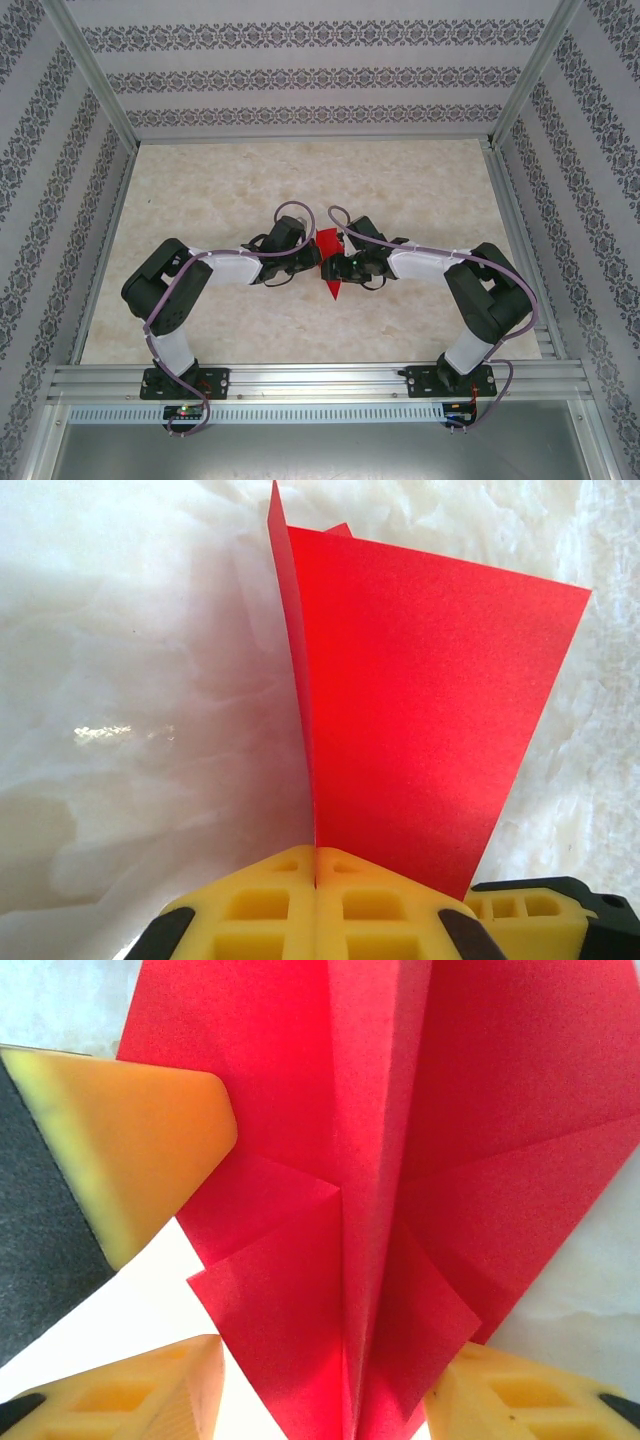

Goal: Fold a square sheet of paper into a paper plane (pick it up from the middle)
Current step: Move a paper plane to the center of the table.

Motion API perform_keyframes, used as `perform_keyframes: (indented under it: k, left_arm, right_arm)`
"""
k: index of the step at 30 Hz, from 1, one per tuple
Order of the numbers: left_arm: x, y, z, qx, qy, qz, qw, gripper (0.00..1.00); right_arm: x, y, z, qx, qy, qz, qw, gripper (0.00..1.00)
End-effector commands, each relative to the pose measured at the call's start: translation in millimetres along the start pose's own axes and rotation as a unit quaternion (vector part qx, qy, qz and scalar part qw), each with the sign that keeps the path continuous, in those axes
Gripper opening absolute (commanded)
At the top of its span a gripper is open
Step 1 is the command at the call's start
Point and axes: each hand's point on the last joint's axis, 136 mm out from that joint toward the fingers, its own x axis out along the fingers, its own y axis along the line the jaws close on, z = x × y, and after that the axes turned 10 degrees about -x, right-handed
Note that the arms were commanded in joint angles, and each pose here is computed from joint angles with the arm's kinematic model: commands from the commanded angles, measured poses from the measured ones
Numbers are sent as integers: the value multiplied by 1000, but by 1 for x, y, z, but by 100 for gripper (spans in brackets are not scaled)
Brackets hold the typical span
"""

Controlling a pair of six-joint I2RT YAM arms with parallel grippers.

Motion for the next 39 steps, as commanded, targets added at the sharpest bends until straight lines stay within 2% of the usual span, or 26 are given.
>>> perform_keyframes:
  k: [1, 6, 9, 13, 17, 20, 25, 31, 34, 36, 39]
  left_arm:
    - [0, -1, 5, -11, -5, -13, 1000, 0]
    - [1, 1, 4, -12, -3, -13, 1000, 0]
    - [1, 1, 4, -13, -2, -13, 1000, 0]
    - [0, 2, 4, -12, -2, -11, 1000, 0]
    - [0, 4, 3, -12, -1, -7, 1000, 0]
    - [-1, 3, 3, -11, -1, -8, 1000, 0]
    - [-2, 0, 4, -10, -1, -13, 1000, 0]
    - [-2, 0, 3, -10, -1, -11, 1000, 5]
    - [-4, -1, 5, -10, -2, -11, 1000, 7]
    - [-7, -2, 6, -8, -4, -8, 1000, 12]
    - [-17, 1, 12, -8, -18, 9, 1000, 26]
  right_arm:
    - [1, 5, 4, -9, -13, 11, 1000, 58]
    - [-1, 9, 4, -14, -20, 21, 999, 62]
    - [-1, 5, 3, -10, -17, 9, 1000, 56]
    - [0, -2, 6, -1, -21, -12, 1000, 41]
    - [-5, -13, 9, 18, -30, -48, 998, 31]
    - [-3, -15, 10, 26, -30, -52, 998, 26]
    - [1, -10, 12, 26, -25, -41, 998, 24]
    - [1, 0, 19, 21, -30, -19, 999, 24]
    - [1, -1, 20, 19, -29, -24, 999, 18]
    - [-2, -4, 20, 14, -28, -37, 999, 12]
    - [-11, -13, 21, -3, -28, -73, 997, 8]
